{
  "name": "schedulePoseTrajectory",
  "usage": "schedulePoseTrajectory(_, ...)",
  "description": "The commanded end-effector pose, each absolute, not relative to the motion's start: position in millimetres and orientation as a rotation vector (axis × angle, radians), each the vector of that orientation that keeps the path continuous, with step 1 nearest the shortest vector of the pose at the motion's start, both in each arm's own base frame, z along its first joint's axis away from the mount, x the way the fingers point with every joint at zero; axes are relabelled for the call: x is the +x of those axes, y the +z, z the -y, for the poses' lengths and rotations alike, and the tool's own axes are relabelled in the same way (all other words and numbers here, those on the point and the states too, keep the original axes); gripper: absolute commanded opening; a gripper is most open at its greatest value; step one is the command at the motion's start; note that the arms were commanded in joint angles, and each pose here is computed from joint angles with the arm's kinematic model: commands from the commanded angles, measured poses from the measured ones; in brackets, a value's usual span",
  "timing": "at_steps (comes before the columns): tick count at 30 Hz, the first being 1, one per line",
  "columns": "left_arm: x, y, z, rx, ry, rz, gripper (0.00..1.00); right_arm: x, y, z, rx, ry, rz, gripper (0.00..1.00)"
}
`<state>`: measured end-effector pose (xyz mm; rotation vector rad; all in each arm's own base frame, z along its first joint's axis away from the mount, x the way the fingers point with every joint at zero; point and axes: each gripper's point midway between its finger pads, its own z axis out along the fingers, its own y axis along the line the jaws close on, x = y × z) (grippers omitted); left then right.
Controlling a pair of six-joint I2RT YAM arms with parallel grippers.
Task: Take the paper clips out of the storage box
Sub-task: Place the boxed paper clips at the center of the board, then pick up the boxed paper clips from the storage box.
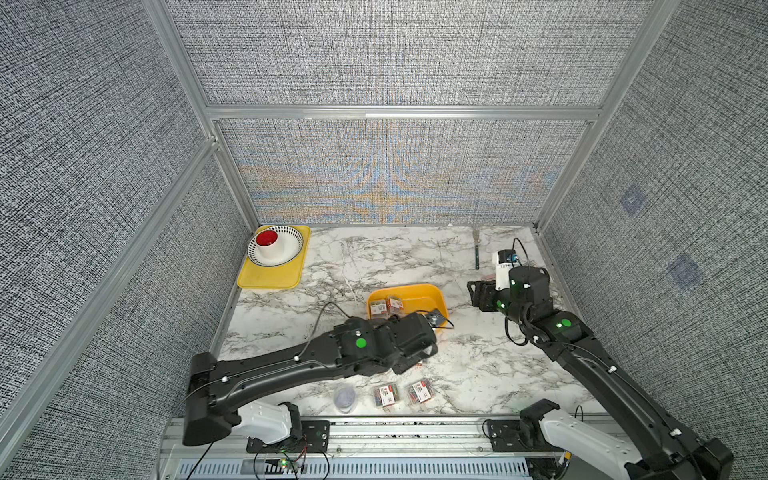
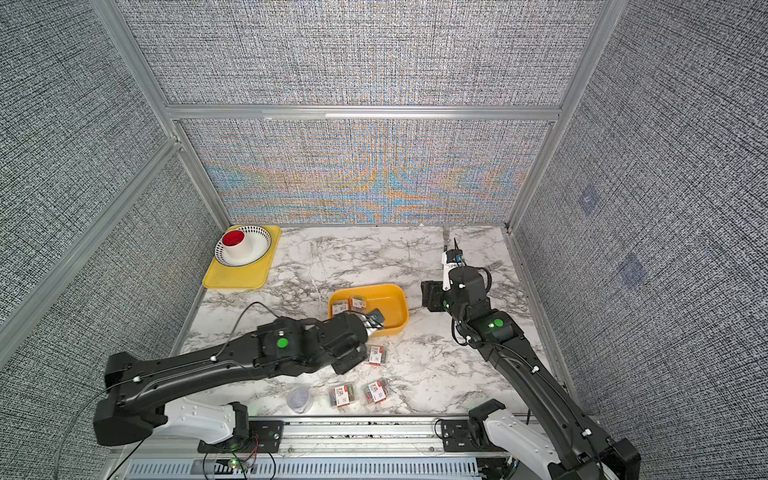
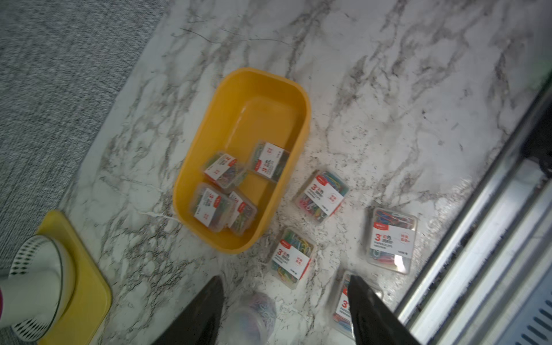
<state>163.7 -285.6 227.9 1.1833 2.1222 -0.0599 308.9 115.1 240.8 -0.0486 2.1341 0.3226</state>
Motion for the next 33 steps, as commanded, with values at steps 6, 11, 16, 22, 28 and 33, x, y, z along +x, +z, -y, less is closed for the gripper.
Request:
schedulePoseTrajectory(6,217.1,267.6,177.2,0.632,0.077,-2.074,0.83,312.5,237.7,-134.7,-0.065,0.452,-2.127,0.71)
schedulePoseTrajectory(11,228.2,268.0,123.9,0.435,0.166,-2.046,0.85,316.2,232.5,-151.1,-0.092,0.535,-2.156,0.69)
schedulePoseTrajectory(16,231.5,255.1,90.0,0.285,0.205,-2.042,0.87,316.5,226.9,-176.7,-0.139,0.612,-2.190,0.66)
schedulePoseTrajectory(22,231.2,248.9,77.9,0.210,0.200,-2.039,0.88,308.5,214.8,-224.2,-0.271,0.640,-2.262,0.66)
schedulePoseTrajectory(28,231.6,245.3,78.8,0.208,0.201,-2.055,0.88,296.5,194.7,-270.7,-0.406,0.626,-2.332,0.66)
schedulePoseTrajectory(33,230.8,244.5,78.3,0.207,0.199,-2.058,0.88,292.5,168.5,-295.3,-0.473,0.583,-2.409,0.66)
